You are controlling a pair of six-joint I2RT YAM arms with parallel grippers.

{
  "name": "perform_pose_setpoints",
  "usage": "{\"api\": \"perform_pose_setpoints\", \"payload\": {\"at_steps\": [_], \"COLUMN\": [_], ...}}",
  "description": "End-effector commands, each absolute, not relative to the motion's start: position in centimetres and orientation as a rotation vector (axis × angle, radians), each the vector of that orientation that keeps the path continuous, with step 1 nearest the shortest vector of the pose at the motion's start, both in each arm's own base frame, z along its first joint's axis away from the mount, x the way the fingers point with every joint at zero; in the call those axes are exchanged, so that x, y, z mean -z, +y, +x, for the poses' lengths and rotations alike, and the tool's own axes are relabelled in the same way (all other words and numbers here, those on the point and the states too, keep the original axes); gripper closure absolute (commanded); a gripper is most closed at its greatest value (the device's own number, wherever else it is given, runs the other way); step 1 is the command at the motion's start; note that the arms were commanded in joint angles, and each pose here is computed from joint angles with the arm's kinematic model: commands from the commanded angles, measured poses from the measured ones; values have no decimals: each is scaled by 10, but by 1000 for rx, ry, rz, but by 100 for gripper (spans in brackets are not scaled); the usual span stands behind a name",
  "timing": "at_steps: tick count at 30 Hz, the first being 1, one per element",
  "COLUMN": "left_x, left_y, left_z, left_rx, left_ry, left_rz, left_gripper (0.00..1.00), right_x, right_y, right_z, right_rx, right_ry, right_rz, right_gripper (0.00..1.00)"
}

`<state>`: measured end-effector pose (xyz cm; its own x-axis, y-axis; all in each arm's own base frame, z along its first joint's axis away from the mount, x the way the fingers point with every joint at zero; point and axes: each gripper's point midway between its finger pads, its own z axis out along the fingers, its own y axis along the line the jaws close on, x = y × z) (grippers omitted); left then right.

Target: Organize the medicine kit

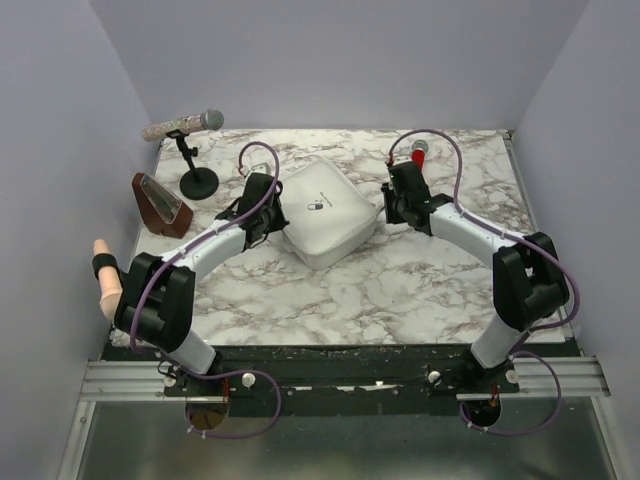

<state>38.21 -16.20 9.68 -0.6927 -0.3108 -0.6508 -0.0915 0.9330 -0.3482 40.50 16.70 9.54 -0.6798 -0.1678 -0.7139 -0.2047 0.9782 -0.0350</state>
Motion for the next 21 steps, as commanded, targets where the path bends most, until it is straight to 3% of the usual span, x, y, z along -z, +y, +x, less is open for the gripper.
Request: {"api": "perform_pose_setpoints", "payload": {"at_steps": [1, 3, 7, 11, 12, 13, 18, 21], "left_x": [-51, -56, -70, -99, -110, -120, -181, -207], "left_y": [-110, -116, -122, -123, -123, -124, -129, -107], "left_z": [344, 344, 346, 350, 352, 353, 351, 342], "left_rx": [59, 103, 165, 207, 227, 248, 385, 273], "left_ry": [2524, 2518, 2479, 2399, 2361, 2328, 2102, 1976], "left_rz": [-187, -194, -219, -268, -283, -288, -324, -387], "left_gripper": [100, 88, 43, 20, 7, 1, 1, 1], "right_x": [-132, -136, -147, -161, -165, -167, -186, -196], "right_y": [132, 135, 136, 133, 132, 133, 137, 131], "right_z": [424, 412, 392, 372, 367, 361, 332, 319], "right_rx": [35, -10, -83, -135, -152, -175, -287, -300], "right_ry": [2248, 2270, 2259, 2222, 2210, 2201, 2091, 1997], "right_rz": [-115, -111, -99, -83, -73, -72, -83, -77], "right_gripper": [61, 56, 46, 38, 37, 37, 34, 33]}}
